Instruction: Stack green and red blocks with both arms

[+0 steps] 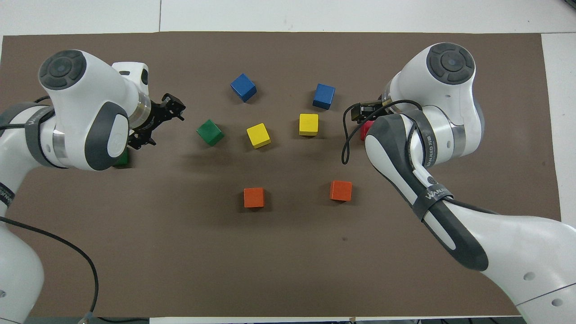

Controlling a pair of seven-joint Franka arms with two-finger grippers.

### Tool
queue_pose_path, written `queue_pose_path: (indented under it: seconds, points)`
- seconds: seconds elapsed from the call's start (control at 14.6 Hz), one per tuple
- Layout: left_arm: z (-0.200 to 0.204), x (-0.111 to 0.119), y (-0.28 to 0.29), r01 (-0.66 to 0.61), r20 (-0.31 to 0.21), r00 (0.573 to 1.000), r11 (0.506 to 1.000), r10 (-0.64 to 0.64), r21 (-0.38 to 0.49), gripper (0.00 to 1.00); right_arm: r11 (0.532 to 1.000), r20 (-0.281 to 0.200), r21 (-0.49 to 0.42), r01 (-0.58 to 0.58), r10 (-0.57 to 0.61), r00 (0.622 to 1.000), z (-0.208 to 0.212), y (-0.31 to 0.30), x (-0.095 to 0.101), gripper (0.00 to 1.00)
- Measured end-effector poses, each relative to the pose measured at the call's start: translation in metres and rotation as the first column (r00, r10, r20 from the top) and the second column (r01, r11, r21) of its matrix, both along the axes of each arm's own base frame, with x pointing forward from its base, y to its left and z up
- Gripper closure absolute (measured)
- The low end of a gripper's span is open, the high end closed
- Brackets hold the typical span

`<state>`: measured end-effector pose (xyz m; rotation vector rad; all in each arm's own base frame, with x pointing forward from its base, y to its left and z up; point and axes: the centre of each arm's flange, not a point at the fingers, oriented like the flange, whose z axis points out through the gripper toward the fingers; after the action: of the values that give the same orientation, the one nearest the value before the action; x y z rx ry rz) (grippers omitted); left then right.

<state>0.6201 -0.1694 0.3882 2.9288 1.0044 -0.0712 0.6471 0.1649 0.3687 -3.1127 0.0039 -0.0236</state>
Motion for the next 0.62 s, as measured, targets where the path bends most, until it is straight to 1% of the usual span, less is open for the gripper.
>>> queue_pose_path:
  seconds: [0.07, 0.21, 0.41, 0.62]
  points:
    - [-0.003, 0.002, -0.019, -0.016, -0.006, 1.000, 1.000, 0.016, 0.000, 0.00, 1.000, -0.009, -0.002, 0.002, -0.002, 1.000, -0.007, -0.002, 0.000, 0.00]
    - [-0.017, 0.006, -0.044, -0.028, -0.017, 0.999, 1.000, 0.028, 0.000, 0.00, 1.000, -0.008, -0.001, 0.003, -0.003, 1.000, -0.020, -0.002, -0.002, 0.00]
    - [-0.039, 0.009, -0.052, -0.027, -0.022, 0.999, 1.000, 0.027, -0.001, 0.00, 1.000, -0.012, -0.002, 0.005, -0.005, 1.000, -0.034, -0.004, -0.008, 0.00]
    - [-0.053, 0.008, -0.056, -0.025, -0.006, 1.000, 1.000, 0.025, -0.007, 0.00, 1.000, -0.005, -0.001, 0.005, -0.005, 1.000, -0.043, -0.004, -0.011, 0.00]
